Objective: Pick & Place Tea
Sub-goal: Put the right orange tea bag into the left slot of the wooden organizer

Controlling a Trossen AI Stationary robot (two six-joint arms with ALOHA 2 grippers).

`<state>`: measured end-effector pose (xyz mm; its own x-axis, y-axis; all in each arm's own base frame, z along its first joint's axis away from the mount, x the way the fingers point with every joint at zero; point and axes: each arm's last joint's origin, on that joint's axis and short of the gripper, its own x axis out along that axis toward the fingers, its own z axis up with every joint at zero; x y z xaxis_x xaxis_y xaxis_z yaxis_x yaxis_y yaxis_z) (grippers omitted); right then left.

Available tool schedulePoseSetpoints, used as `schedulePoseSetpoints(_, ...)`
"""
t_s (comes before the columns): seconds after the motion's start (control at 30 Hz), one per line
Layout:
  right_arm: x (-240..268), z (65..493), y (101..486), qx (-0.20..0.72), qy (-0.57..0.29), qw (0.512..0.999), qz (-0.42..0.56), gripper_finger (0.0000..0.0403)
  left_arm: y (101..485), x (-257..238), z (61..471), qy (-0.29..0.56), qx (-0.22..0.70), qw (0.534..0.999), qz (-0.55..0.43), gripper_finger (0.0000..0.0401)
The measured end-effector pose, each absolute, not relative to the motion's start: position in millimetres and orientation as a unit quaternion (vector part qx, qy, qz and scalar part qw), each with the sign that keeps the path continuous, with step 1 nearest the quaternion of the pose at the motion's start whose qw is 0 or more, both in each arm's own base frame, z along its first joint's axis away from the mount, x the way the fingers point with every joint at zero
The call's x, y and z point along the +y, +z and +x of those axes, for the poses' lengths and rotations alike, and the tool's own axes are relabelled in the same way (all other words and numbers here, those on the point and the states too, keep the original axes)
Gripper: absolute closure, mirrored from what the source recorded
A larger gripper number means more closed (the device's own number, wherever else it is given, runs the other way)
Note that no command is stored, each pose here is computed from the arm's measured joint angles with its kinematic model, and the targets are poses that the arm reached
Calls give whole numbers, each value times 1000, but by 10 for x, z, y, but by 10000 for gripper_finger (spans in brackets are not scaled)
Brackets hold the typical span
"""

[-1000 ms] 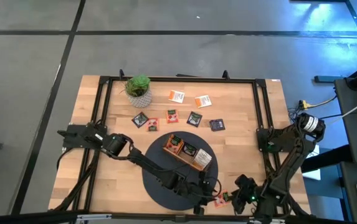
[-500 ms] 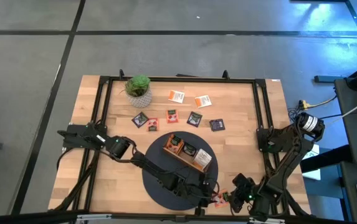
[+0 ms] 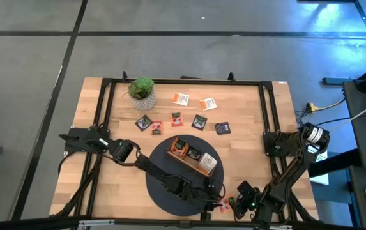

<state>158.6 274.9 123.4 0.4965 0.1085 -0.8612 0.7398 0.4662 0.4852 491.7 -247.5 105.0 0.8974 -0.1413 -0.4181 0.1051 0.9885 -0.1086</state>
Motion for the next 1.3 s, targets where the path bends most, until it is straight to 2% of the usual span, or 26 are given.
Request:
schedulePoseSetpoints(0.2, 2752, 1587, 1229, 454, -218, 725, 470, 253, 846, -2487, 4913, -76, 240, 965, -68, 260)
schedulePoseSetpoints(0.73, 2823, 1628, 1239, 443, -200, 702, 521, 257, 832, -2469, 4917, -72, 249, 962, -83, 260)
schedulePoseSetpoints(0.87, 2833, 1629, 1243, 444, -197, 700, 524, 286, 831, -2468, 4917, -71, 250, 962, -83, 260)
schedulePoseSetpoints(1.13, 2818, 1623, 1236, 446, -197, 710, 509, 387, 826, -2469, 4915, -71, 251, 962, -82, 260)
schedulePoseSetpoints(1.3, 2807, 1617, 1242, 446, -196, 718, 497, 395, 966, -2437, 4908, -88, 260, 958, -86, 260)
